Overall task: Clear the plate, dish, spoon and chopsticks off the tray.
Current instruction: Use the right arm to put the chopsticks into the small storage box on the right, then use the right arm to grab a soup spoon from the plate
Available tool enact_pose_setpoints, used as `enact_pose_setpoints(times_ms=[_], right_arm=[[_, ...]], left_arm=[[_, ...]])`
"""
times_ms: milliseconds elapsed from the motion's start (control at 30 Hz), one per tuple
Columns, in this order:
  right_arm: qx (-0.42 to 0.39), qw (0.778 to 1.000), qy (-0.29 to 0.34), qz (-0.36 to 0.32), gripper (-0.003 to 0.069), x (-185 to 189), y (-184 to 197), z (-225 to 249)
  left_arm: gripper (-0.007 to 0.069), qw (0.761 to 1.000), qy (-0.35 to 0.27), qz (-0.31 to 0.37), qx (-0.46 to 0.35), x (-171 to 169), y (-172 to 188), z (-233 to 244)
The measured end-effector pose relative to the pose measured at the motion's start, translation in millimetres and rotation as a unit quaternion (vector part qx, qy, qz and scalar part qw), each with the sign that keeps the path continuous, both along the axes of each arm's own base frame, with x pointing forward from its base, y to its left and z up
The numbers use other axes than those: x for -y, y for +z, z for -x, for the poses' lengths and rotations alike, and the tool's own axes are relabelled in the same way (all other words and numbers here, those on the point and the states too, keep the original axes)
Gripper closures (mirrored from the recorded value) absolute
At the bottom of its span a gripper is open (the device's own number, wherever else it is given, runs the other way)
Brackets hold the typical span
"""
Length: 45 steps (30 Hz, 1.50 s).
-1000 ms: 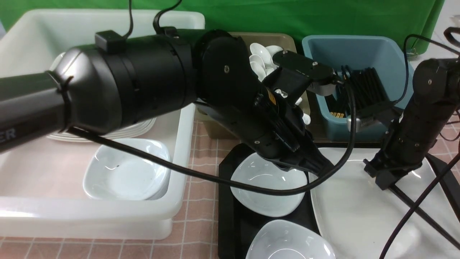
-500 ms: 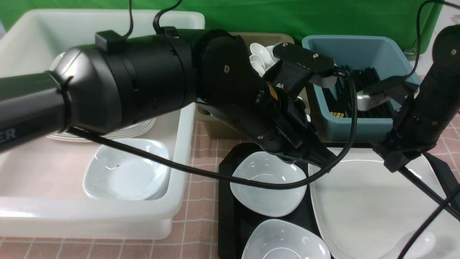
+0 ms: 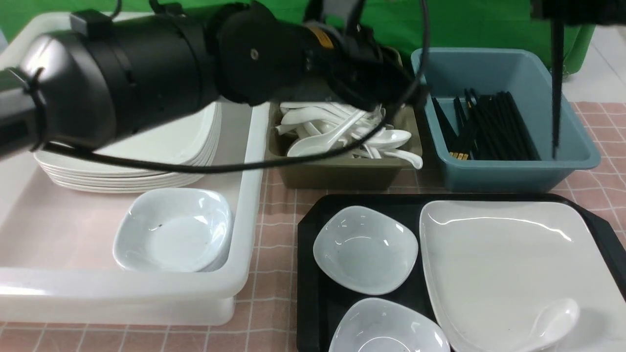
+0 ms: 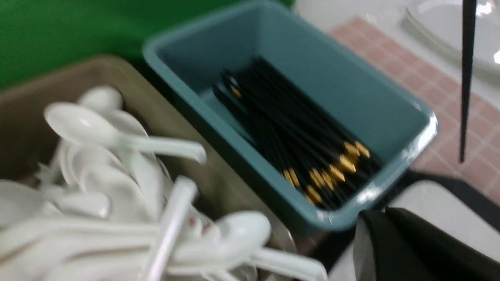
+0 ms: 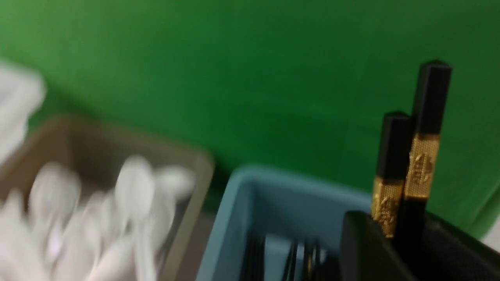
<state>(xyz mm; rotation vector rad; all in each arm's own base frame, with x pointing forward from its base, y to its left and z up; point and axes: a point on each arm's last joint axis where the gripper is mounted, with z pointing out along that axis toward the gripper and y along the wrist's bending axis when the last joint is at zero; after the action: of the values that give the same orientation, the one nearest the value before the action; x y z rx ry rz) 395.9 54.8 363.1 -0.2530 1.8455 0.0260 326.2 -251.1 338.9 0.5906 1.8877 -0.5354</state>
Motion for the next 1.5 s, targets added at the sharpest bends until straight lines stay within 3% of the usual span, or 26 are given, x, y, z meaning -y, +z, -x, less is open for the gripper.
enact_pose_setpoints(times_ms=[200,333,433,567,600,700,867,900,933,1000,1033,1167,1200,1233,1267,1333,1367,1400,1500], right_arm=[[0.006,1.0,-0.016,-0.009,0.0479,-3.2,-57.5,-42.0],[-0.032,0.999,-0.02,-0.003,0.0479,-5.3,-111.3,-63.4],[-0.056,0.998,-0.021,-0.001,0.0476,-6.0,-131.1,-67.9],[-0.075,0.997,-0.019,0.0,0.038,-6.5,-138.8,-68.5],[-0.093,0.995,-0.017,0.001,0.0279,-6.7,-141.2,-66.5],[-0.132,0.991,-0.01,0.001,0.0181,-7.0,-129.6,-55.7],[-0.18,0.984,0.004,-0.004,0.0186,-5.5,-75.7,-19.0],[-0.215,0.977,0.01,-0.009,0.023,-4.0,-49.1,6.6],[-0.226,0.974,0.012,-0.008,0.0246,-4.2,-50.6,8.0],[-0.314,0.949,0.009,-0.025,0.035,-1.6,-27.5,48.9],[-0.375,0.927,0.006,-0.027,0.0417,-0.6,-26.1,67.7],[-0.507,0.862,0.004,-0.019,0.0477,-1.9,-51.2,103.2],[-0.535,0.844,0.0,-0.018,0.0461,-3.8,-64.1,110.2],[-0.541,0.841,-0.001,-0.018,0.045,-4.7,-67.0,111.4],[-0.572,0.82,-0.011,-0.019,0.041,-7.4,-87.0,120.3],[-0.597,0.801,-0.027,-0.024,0.0297,-13.5,-115.9,132.4],[-0.601,0.798,-0.03,-0.024,0.0287,-13.5,-120.2,134.7],[-0.601,0.798,-0.04,-0.029,0.0195,-15.3,-136.4,138.1],[-0.603,0.795,-0.065,-0.016,0.009,-11.0,-155.1,139.4]], left_arm=[[0.0629,1.0,0.004,0.0,0.021,-0.6,2.8,-1.8],[0.0629,1.0,-0.01,-0.024,-0.012,-0.5,-4.2,1.9],[0.0629,0.999,-0.017,-0.036,-0.031,-0.6,-7.8,4.1],[0.0629,0.997,-0.025,-0.048,-0.05,-0.8,-11.3,6.5],[0.0629,0.996,-0.028,-0.053,-0.058,-0.9,-13.0,7.6],[0.0629,0.995,-0.031,-0.058,-0.072,-1.1,-14.9,9.1],[0.0629,0.993,-0.039,-0.068,-0.092,-3.4,-13.9,14.7],[0.0629,0.991,-0.046,-0.075,-0.105,-5.9,-10.8,20.1],[0.0629,0.99,-0.047,-0.076,-0.106,-6.2,-10.4,20.7],[0.0629,0.986,-0.064,-0.096,-0.123,-10.1,-6.8,29.6],[0.0629,0.982,-0.078,-0.109,-0.134,-10.2,-6.3,35.5],[0.0629,0.96,-0.142,-0.17,-0.172,-3.7,-12.5,59.8],[0.0629,0.953,-0.159,-0.185,-0.181,0.5,-17.7,67.6],[0.0629,0.95,-0.164,-0.191,-0.182,2.3,-20.0,70.5],[0.0629,0.941,-0.182,-0.21,-0.191,7.6,-28.2,80.8],[0.0629,0.927,-0.21,-0.243,-0.195,17.1,-45.0,99.6],[0.0629,0.925,-0.214,-0.248,-0.195,18.4,-47.4,102.3],[0.0629,0.92,-0.225,-0.257,-0.193,22.8,-54.4,110.7],[0.0629,0.914,-0.239,-0.266,-0.192,28.1,-62.3,121.3]])
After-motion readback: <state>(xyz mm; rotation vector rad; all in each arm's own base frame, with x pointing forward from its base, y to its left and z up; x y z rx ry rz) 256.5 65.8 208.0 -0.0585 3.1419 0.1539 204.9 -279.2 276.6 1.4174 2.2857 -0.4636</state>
